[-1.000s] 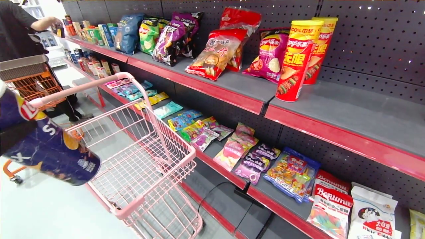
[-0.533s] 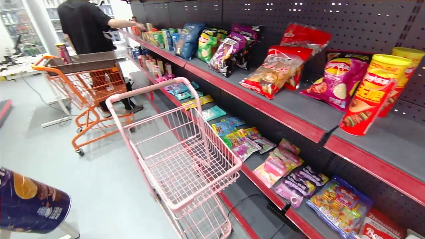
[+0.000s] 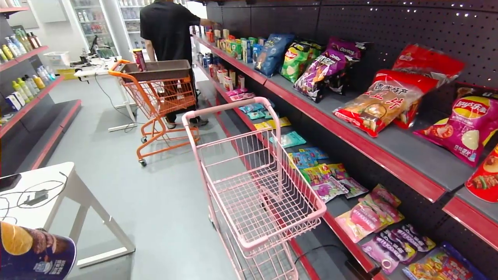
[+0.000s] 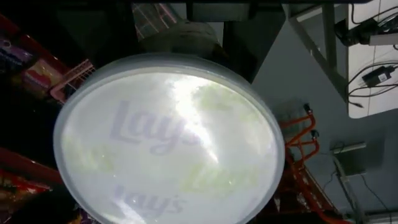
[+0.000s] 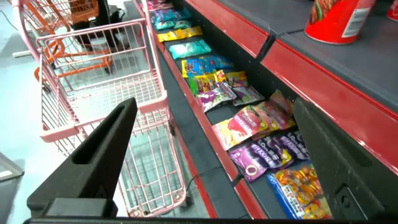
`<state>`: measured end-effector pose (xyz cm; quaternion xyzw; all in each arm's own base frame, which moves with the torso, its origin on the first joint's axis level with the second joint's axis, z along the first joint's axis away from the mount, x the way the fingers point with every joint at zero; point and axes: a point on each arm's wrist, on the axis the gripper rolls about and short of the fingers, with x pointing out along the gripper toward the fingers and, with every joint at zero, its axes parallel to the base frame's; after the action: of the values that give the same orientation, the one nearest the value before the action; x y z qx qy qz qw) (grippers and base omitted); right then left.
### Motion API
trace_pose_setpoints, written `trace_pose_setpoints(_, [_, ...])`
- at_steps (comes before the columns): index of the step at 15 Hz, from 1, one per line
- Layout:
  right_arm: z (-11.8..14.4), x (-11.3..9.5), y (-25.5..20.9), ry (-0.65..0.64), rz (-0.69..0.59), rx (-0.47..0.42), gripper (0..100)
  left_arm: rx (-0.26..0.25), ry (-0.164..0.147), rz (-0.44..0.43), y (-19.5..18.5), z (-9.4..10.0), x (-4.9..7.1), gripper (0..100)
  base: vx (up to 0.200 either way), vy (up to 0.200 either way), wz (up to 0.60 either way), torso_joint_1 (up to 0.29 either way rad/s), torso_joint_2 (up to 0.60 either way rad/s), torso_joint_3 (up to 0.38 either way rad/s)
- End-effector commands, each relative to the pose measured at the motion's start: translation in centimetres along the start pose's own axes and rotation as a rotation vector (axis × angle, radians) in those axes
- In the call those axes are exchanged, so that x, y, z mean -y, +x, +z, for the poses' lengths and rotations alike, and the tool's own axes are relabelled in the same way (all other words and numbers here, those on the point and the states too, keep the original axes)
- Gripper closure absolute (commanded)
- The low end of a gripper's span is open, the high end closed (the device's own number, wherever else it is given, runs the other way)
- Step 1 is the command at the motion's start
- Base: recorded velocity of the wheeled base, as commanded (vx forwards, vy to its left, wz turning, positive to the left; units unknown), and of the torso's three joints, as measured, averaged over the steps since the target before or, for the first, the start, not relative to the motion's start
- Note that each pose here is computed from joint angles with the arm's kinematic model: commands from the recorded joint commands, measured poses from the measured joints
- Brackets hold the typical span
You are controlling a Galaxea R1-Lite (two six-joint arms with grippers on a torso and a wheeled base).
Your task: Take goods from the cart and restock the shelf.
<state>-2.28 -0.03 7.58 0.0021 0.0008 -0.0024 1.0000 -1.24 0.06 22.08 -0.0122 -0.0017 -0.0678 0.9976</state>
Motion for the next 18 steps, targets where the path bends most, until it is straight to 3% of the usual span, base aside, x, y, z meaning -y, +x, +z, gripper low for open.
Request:
trace_pose_setpoints(1, [0.0, 0.0, 0.0, -0.001, 0.0, 0.0, 0, 0.0, 0.0, 0.001, 0.04, 0.02, 0.0, 100, 0.0, 0.0, 0.0, 0.0, 0.0, 0.0])
trace_pose_setpoints(18, [0.0, 0.0, 0.0, 0.0, 0.0, 0.0, 0, -0.008, -0.001, -0.001, 0.03, -0.39, -0.01, 100, 0.0, 0.0, -0.6, 0.004, 0.0, 0.002])
